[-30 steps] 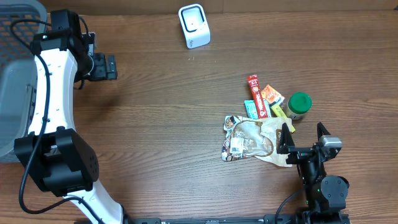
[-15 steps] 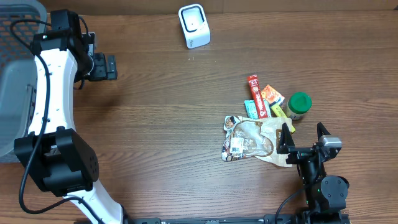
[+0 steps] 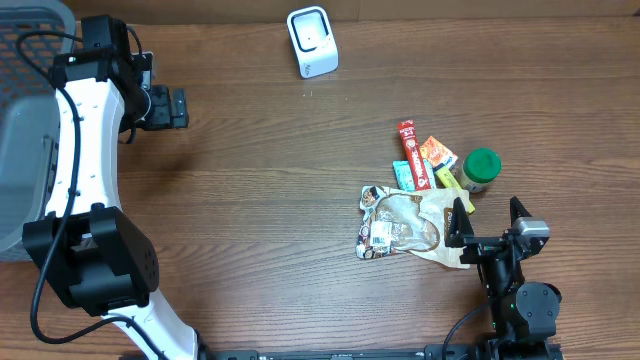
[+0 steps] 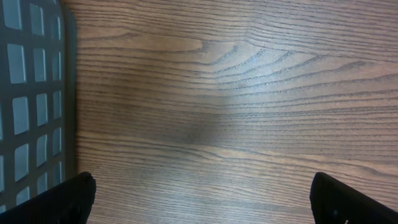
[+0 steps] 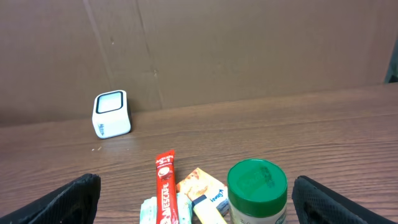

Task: Scan the item barcode

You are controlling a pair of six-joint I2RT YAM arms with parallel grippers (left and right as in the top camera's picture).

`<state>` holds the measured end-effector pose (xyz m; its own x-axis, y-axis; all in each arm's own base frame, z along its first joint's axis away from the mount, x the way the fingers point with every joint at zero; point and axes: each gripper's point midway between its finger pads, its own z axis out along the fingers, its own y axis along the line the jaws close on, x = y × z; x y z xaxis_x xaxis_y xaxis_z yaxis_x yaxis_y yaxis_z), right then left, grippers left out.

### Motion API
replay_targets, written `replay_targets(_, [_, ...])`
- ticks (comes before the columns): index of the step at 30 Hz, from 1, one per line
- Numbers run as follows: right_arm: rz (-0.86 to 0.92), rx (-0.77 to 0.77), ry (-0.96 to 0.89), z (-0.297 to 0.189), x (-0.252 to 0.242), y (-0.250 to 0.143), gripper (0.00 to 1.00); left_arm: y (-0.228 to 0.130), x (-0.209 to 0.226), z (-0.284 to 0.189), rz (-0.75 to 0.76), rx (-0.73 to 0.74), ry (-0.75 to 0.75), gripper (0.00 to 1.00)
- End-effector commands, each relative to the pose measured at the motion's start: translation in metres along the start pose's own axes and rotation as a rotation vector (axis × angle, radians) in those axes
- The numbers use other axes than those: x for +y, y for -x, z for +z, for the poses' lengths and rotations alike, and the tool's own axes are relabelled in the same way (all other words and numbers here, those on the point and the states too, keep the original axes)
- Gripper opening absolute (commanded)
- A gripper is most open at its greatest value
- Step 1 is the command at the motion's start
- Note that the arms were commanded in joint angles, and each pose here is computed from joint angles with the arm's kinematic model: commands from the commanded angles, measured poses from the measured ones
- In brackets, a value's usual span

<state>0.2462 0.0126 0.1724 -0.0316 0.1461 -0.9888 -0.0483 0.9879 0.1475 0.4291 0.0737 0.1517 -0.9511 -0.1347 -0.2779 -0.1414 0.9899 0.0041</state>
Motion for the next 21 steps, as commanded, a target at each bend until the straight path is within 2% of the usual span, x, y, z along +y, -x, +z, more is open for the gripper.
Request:
replay_targets(1, [-0.004, -0.003, -0.005, 0.0, -0.002, -0.002, 1.0, 0.004, -0.004, -0.004, 0.023, -0.015, -0.006, 1.0])
replay_targets(17, [-0.004, -0.003, -0.005, 0.0, -0.001, -0.002, 1.0, 0.004, -0.006, -0.007, 0.027, -0.022, -0.007, 1.0])
replay_targets(21, [-0.004, -0.003, -0.005, 0.0, -0.002, -0.002, 1.0, 0.007, -0.008, -0.024, 0.032, -0.062, -0.007, 1.0])
